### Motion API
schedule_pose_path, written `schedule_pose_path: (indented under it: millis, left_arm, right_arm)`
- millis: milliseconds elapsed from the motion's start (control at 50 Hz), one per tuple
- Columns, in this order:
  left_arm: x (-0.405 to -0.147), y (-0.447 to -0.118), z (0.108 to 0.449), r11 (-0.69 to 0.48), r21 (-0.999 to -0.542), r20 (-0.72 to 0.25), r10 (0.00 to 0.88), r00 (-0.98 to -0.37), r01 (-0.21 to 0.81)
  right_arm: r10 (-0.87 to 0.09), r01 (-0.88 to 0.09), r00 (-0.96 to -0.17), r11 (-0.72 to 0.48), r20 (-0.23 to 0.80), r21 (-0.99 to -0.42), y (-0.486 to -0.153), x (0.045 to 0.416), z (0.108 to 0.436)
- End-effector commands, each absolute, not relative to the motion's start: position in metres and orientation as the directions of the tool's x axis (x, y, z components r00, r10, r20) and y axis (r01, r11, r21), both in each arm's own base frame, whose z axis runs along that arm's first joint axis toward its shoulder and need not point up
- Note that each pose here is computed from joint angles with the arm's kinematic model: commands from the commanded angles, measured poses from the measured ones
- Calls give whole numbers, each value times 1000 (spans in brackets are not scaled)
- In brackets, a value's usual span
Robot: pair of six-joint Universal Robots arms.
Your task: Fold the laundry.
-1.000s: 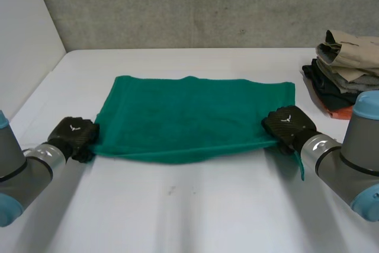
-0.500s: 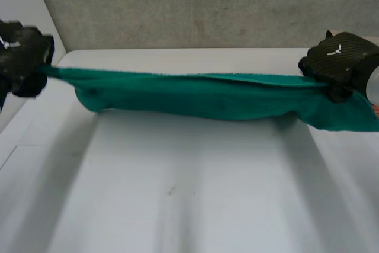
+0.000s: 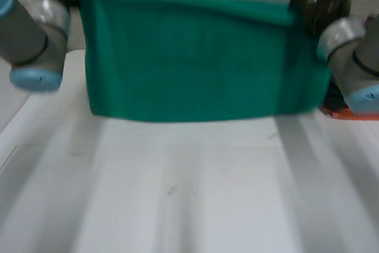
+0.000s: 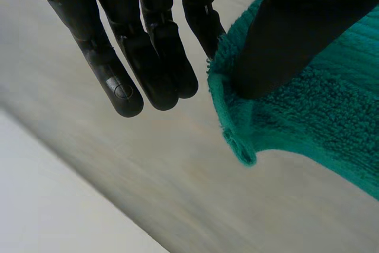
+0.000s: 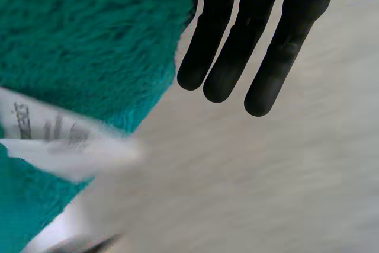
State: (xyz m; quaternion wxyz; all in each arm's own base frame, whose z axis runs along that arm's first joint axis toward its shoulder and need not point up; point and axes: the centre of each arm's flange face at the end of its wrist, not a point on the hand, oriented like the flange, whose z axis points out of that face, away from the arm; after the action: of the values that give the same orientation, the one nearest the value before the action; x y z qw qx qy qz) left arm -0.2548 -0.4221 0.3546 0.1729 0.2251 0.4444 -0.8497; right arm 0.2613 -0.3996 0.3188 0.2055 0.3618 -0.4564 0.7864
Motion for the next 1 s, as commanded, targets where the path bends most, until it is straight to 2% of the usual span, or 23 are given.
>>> schedule_pose_path:
  millis: [20, 60, 80, 140, 160, 200, 220, 280, 300, 360, 440, 480, 560, 580, 660, 760, 840, 1000]
  left_arm:
    - [-248, -416, 407, -733, -543, -366, -233, -901, 410]
    - [-248, -415, 396, -706, -573, -388, -214, -897, 416]
    - [-248, -416, 381, -671, -609, -412, -188, -892, 423]
    - [-246, -417, 353, -608, -659, -452, -151, -879, 443]
    - [-244, -415, 337, -569, -686, -472, -127, -873, 453]
    - [-242, -413, 321, -532, -708, -490, -104, -866, 465]
    - [-240, -409, 303, -491, -729, -508, -77, -858, 476]
    - [-239, -399, 264, -408, -766, -541, -9, -841, 497]
    - [-240, -396, 254, -388, -772, -549, 9, -835, 503]
    - [-238, -384, 221, -316, -791, -571, 74, -817, 524]
    - [-235, -373, 193, -249, -804, -579, 125, -806, 539]
    - [-232, -369, 184, -222, -806, -583, 137, -801, 548]
    - [-227, -360, 170, -181, -809, -586, 163, -794, 560]
    - [-224, -358, 168, -169, -809, -586, 165, -793, 563]
    - [-210, -359, 168, -141, -810, -585, 146, -797, 569]
    - [-206, -352, 173, -152, -811, -585, 162, -795, 566]
    - [-207, -342, 177, -167, -812, -583, 187, -791, 559]
    - [-205, -325, 185, -172, -807, -589, 188, -786, 564]
  right_arm:
    - [168, -542, -763, -692, 624, -476, -400, 262, 371]
    - [137, -539, -755, -686, 641, -489, -399, 264, 365]
    - [94, -535, -747, -673, 658, -511, -398, 266, 356]
    - [10, -528, -731, -640, 682, -557, -395, 267, 339]
    - [-52, -524, -720, -613, 692, -592, -393, 268, 327]
    - [-114, -518, -709, -584, 696, -625, -392, 268, 313]
    - [-187, -516, -693, -544, 696, -661, -390, 269, 294]
    - [-289, -523, -666, -475, 687, -707, -390, 270, 262]
    - [-347, -534, -649, -426, 677, -731, -389, 270, 241]
    - [-427, -556, -627, -340, 652, -758, -387, 269, 203]
    - [-496, -582, -617, -235, 611, -778, -386, 265, 159]
    - [-516, -583, -621, -200, 590, -788, -385, 263, 147]
    - [-524, -534, -698, -72, 488, -842, -392, 243, 134]
    - [-517, -493, -742, -13, 428, -870, -394, 235, 132]
    - [-487, -384, -825, 113, 286, -916, -396, 219, 133]
    - [-461, -293, -873, 235, 159, -927, -394, 209, 130]
    - [-434, -266, -893, 305, 115, -914, -394, 196, 127]
    - [-436, -277, -892, 320, 118, -906, -389, 193, 130]
